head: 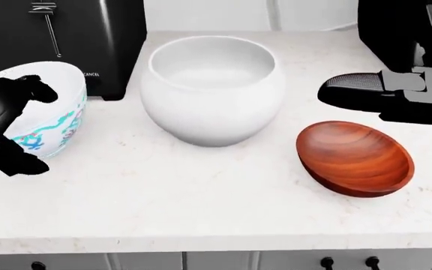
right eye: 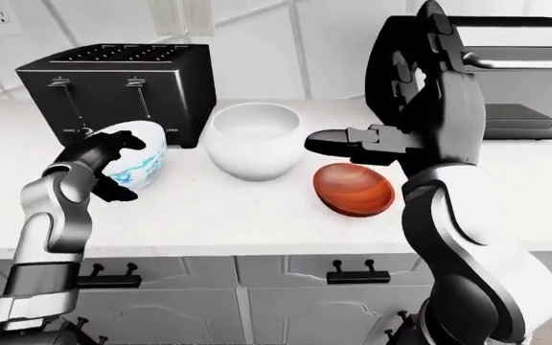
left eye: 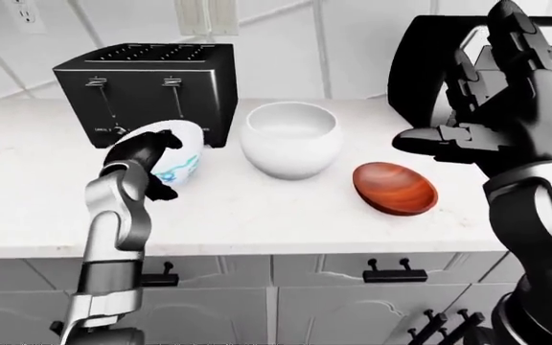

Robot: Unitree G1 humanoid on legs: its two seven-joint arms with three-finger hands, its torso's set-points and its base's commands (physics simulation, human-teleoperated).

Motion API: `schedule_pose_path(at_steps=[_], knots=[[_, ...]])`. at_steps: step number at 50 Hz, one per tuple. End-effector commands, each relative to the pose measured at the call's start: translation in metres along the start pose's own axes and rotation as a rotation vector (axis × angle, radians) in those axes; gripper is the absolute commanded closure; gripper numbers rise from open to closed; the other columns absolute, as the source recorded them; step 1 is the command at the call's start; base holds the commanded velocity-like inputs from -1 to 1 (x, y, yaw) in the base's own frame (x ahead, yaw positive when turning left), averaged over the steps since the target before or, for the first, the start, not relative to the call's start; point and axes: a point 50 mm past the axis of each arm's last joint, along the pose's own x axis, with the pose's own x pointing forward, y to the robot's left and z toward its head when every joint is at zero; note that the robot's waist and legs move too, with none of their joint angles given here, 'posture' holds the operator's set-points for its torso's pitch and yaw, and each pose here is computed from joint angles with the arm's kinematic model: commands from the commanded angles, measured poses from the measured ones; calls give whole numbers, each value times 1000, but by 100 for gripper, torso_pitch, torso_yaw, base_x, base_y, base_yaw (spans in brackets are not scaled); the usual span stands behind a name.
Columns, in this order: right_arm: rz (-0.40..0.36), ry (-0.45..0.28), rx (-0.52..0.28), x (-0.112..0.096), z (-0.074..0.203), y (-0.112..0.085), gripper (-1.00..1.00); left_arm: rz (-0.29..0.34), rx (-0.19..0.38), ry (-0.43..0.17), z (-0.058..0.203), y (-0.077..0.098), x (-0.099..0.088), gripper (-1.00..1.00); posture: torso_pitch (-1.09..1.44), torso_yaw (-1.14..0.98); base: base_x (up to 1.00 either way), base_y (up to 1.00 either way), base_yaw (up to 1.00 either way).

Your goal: Stack the bowls from largest to smallest.

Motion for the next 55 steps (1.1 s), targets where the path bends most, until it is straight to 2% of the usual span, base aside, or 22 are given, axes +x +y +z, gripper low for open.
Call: schedule_pose_path(at_steps=[1,3,4,7,11,15,19,23,27,28,30,34,37,38,41,44,46,48,49,52,54,55], knots=[[4,-63,1,1,11,1,-100,51,6,-41,10,16,-4,42,-20,0,0,0,0],[2,-61,2,0,10,1,-100,52,10,-52,12,16,-5,95,-20,0,0,0,0],[0,-61,2,1,10,0,-100,53,12,-57,13,17,-7,100,-20,0,0,0,0],[-2,-62,4,1,10,-1,-100,55,19,-80,17,21,-14,100,-20,0,0,0,0],[-3,-62,3,1,12,-1,-100,88,26,-123,27,39,-30,100,-20,0,0,0,0],[-3,-66,2,1,15,-1,-100,144,61,-212,45,66,-58,100,-20,0,0,0,0],[-9,-69,1,0,18,-2,-100,179,98,-280,62,83,-85,100,-20,0,0,0,0],[-12,-71,3,0,19,-4,-100,205,86,-333,77,103,-100,100,-20,0,0,0,0],[-21,-78,3,0,25,-8,-100,195,46,-413,99,116,-113,100,-20,0,0,0,0],[-23,-79,4,-1,26,-9,-100,198,37,-475,112,120,-120,100,-20,0,0,0,0],[-29,-79,7,1,26,-10,-100,201,47,-529,126,124,-129,100,-20,0,0,0,0],[-26,-83,3,0,26,-10,-100,174,-13,-613,162,131,-141,100,-20,0,0,0,0],[-31,-83,3,-1,27,-12,-100,165,-9,-645,177,129,-139,100,-20,0,0,0,0],[-33,-81,1,-2,26,-14,-100,161,-34,-653,182,131,-137,100,-20,0,0,0,0],[-34,-83,-13,-2,26,-15,-100,135,-45,-710,197,128,-132,100,-20,0,0,0,0],[-39,-83,-13,-2,25,-17,-100,117,-52,-749,214,130,-120,100,-20,0,0,0,0],[-42,-83,-12,-3,25,-18,-100,110,-60,-740,220,128,-112,100,-20,0,0,0,0],[-46,-81,-10,-2,23,-19,-100,110,-70,-769,230,129,-110,100,-20,0,0,0,0],[-45,-81,-13,-3,23,-18,-100,112,-65,-810,235,129,-110,100,-20,0,0,0,0],[-37,-84,-28,-5,21,-14,-100,109,-52,-791,245,124,-97,100,-20,0,0,0,0],[-39,-86,-22,-4,22,-16,-100,145,-17,-811,253,128,-88,100,-20,0,0,0,0],[-41,-83,-15,-4,19,-17,-100,133,-35,-812,256,127,-83,100,-20,0,0,0,0]])
